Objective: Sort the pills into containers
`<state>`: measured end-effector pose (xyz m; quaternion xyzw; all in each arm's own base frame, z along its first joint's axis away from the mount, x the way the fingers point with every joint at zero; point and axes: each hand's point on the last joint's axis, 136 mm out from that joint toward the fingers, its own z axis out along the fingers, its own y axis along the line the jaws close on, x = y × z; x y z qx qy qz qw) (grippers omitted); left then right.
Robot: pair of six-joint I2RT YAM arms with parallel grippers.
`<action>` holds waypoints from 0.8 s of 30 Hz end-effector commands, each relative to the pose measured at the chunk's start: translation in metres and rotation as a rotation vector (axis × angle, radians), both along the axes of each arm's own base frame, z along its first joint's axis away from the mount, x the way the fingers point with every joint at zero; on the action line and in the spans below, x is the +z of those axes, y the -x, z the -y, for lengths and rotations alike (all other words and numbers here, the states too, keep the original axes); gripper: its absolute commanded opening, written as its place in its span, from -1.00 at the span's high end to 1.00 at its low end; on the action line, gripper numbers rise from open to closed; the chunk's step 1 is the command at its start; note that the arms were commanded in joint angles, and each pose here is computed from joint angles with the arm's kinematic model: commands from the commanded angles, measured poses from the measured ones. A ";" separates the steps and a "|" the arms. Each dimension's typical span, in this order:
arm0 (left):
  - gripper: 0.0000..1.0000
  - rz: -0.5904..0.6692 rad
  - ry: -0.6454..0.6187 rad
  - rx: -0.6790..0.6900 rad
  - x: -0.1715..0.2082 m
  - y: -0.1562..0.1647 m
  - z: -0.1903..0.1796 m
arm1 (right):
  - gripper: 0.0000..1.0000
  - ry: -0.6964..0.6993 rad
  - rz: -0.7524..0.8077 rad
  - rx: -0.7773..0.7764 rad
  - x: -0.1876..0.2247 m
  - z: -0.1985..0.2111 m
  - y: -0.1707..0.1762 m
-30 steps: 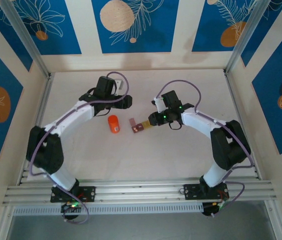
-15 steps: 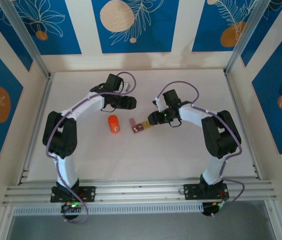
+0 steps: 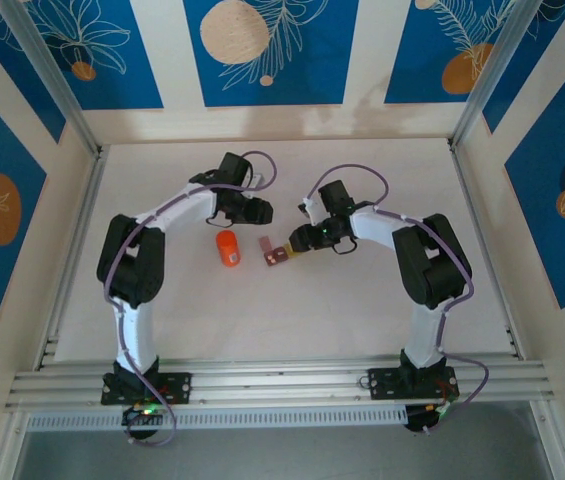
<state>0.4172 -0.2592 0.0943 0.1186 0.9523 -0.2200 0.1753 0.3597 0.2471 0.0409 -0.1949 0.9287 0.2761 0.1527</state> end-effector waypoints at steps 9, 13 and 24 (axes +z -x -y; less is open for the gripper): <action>0.02 -0.042 -0.129 -0.014 -0.022 0.000 -0.018 | -0.13 0.026 -0.026 0.043 -0.009 -0.006 0.004; 0.09 -0.052 -0.212 -0.035 -0.031 0.001 -0.025 | -0.12 0.037 -0.029 0.040 -0.010 -0.005 0.005; 0.16 -0.132 -0.215 -0.097 -0.045 0.008 -0.017 | -0.12 0.058 -0.036 0.045 -0.014 -0.003 0.007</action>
